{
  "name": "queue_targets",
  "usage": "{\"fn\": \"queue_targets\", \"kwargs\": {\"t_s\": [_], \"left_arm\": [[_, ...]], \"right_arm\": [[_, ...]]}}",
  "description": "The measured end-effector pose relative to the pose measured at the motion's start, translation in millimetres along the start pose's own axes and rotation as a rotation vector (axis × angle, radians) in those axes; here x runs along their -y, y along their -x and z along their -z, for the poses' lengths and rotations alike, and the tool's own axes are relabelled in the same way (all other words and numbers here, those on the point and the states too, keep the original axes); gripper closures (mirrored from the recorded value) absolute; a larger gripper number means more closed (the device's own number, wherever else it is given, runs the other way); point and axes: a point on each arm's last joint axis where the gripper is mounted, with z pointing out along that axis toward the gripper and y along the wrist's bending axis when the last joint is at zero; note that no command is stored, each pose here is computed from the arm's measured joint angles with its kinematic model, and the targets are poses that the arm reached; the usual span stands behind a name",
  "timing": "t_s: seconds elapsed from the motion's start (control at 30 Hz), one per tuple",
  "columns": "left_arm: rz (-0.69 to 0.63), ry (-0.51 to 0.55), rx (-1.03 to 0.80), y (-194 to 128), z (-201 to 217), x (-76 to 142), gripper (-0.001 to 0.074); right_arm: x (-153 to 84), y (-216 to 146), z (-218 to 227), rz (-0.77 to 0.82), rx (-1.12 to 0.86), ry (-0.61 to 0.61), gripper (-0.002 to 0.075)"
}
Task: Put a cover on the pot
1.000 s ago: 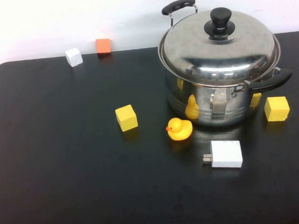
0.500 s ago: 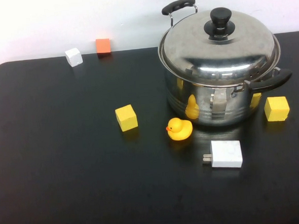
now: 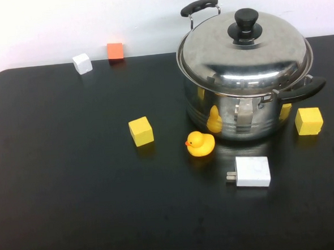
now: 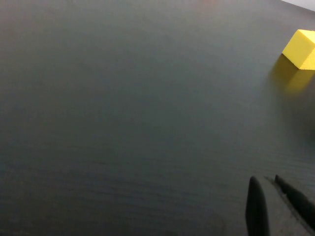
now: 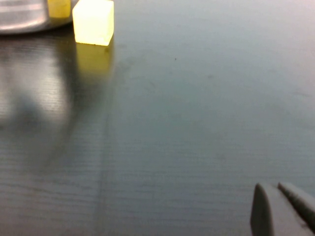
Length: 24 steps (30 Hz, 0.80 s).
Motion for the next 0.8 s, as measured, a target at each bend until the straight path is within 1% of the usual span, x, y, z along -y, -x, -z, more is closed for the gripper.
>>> {"fn": "queue_targets", "kwargs": {"t_s": [0.8], "left_arm": [[0.006, -0.004, -0.002, -0.1, 0.0, 0.3, 0.0736]], "right_arm": [[0.0, 0.0, 0.0, 0.0, 0.0, 0.0, 0.0728]]}}
